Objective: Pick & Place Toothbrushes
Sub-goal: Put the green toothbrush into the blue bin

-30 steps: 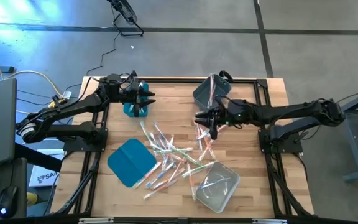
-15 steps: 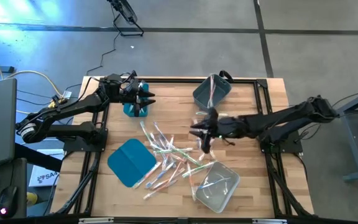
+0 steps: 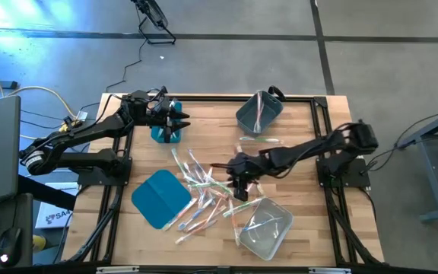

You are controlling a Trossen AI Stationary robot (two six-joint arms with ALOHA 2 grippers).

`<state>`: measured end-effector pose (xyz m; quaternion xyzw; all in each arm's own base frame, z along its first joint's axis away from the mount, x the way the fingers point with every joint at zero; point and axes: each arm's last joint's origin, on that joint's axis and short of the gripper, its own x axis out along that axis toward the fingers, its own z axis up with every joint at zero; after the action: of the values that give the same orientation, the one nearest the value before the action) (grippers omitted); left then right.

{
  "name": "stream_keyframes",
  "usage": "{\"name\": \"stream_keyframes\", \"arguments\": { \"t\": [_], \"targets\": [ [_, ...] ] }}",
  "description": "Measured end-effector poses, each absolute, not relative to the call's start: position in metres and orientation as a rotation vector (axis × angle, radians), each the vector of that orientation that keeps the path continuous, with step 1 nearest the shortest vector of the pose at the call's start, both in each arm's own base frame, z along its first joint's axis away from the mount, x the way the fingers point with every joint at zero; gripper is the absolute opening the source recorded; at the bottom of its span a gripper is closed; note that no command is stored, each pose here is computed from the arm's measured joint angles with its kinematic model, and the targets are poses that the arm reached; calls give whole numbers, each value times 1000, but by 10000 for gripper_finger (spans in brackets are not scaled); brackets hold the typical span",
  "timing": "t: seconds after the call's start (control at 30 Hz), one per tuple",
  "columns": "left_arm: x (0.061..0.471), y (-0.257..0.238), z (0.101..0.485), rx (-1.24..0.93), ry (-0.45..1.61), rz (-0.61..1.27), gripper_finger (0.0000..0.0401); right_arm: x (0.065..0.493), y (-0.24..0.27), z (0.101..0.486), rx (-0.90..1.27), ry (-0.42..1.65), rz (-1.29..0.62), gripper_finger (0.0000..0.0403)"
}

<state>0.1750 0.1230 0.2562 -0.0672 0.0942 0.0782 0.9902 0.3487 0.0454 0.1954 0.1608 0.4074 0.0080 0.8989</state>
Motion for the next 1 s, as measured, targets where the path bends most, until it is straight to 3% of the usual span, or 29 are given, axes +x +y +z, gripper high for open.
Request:
{"name": "stream_keyframes", "arguments": {
  "t": [0.33,1.0],
  "targets": [
    [175,123,254,-149,210,157,154,355,40,158,496,1003,18,100],
    [174,122,252,-160,226,157,154,346,61,147,406,1087,-44,100]
  ]
}}
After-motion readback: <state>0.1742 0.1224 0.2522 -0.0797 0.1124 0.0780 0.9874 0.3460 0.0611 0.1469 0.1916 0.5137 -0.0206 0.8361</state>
